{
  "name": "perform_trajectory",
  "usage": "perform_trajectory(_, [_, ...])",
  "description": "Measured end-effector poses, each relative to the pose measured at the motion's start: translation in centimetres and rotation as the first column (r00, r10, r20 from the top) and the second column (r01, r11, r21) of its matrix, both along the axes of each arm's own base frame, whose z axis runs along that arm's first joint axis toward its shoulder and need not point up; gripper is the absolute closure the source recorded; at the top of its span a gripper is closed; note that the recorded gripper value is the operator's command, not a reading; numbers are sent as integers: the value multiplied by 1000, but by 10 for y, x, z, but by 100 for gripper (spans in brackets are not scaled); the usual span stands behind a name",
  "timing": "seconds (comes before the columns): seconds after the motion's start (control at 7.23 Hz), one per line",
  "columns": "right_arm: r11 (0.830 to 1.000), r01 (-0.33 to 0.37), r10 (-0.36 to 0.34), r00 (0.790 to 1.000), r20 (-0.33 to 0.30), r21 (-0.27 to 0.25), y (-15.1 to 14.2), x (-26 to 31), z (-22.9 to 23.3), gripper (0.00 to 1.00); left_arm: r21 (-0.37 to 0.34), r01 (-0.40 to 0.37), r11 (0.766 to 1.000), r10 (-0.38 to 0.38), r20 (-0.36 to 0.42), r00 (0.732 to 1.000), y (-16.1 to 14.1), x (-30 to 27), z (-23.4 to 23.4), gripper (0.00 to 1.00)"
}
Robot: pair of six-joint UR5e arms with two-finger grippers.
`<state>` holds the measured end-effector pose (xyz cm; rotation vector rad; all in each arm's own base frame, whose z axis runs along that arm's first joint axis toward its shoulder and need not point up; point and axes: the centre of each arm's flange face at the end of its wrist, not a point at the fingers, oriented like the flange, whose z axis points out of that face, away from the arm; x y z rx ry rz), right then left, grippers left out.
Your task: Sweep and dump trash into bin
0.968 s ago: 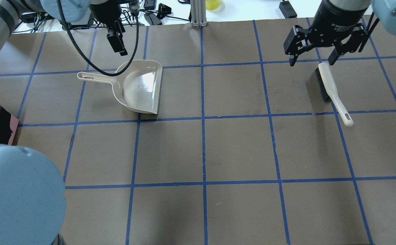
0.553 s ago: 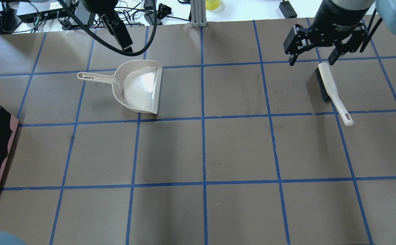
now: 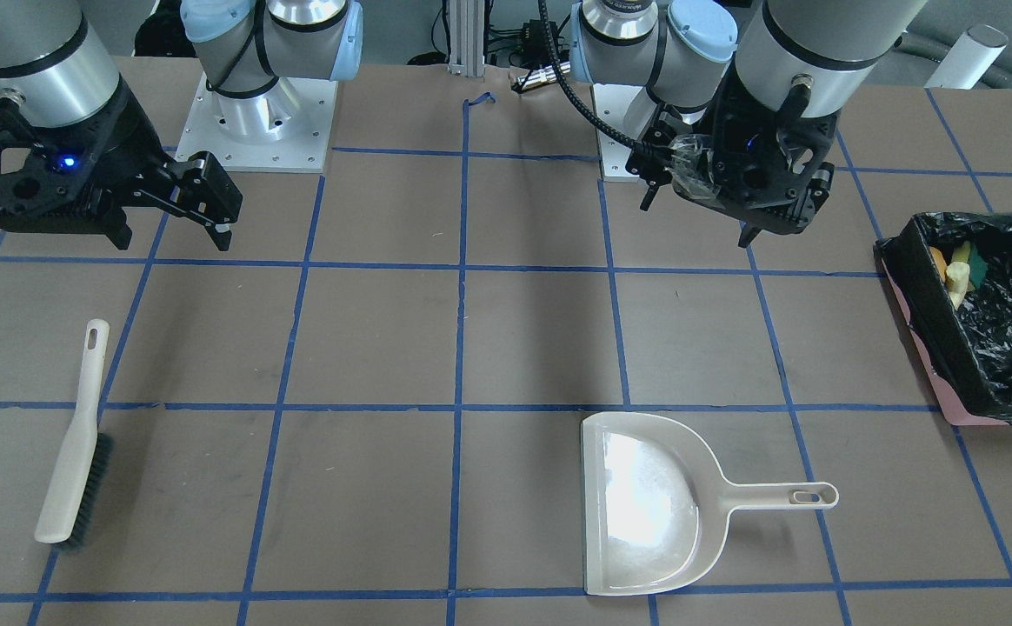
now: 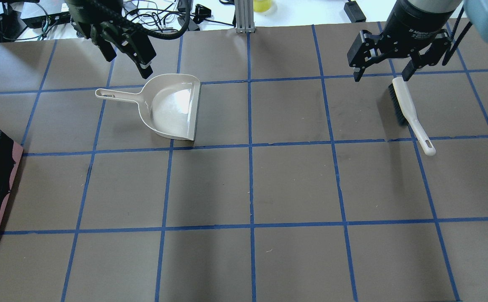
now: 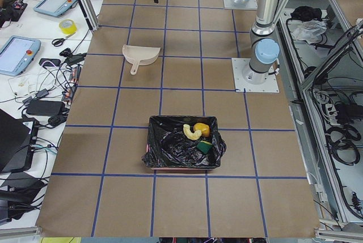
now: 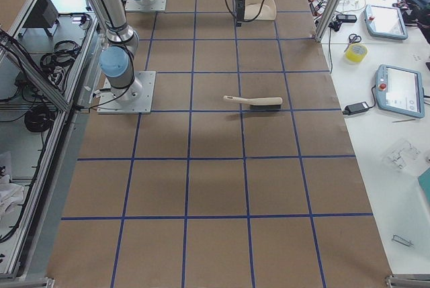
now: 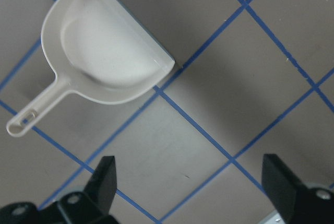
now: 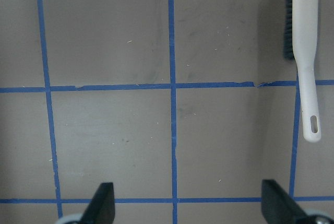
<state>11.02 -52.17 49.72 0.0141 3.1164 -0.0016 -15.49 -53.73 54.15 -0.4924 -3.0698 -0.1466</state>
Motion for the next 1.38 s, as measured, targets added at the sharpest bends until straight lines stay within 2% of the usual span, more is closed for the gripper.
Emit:
perform_trajectory(0.14, [1000,-4,4,1000,-2,-1,0,0,0,0,-34,-84,996,84,2,996,2,12,3,0])
perform_trajectory(0.41, [1000,-5,4,1000,-15,-18,-3,-1,1,0,-89,-163,983,163,-3,987,4,29,9,0])
perform_trajectory(0.83, [998,-3,2,1000,-22,-56,-8,-2,4,0,-109,-186,976,187,-2,982,12,30,7,0])
perform_trajectory(1.38, [999,-4,3,1000,-22,-53,-8,-3,3,0,-113,-175,978,176,0,984,18,31,8,0])
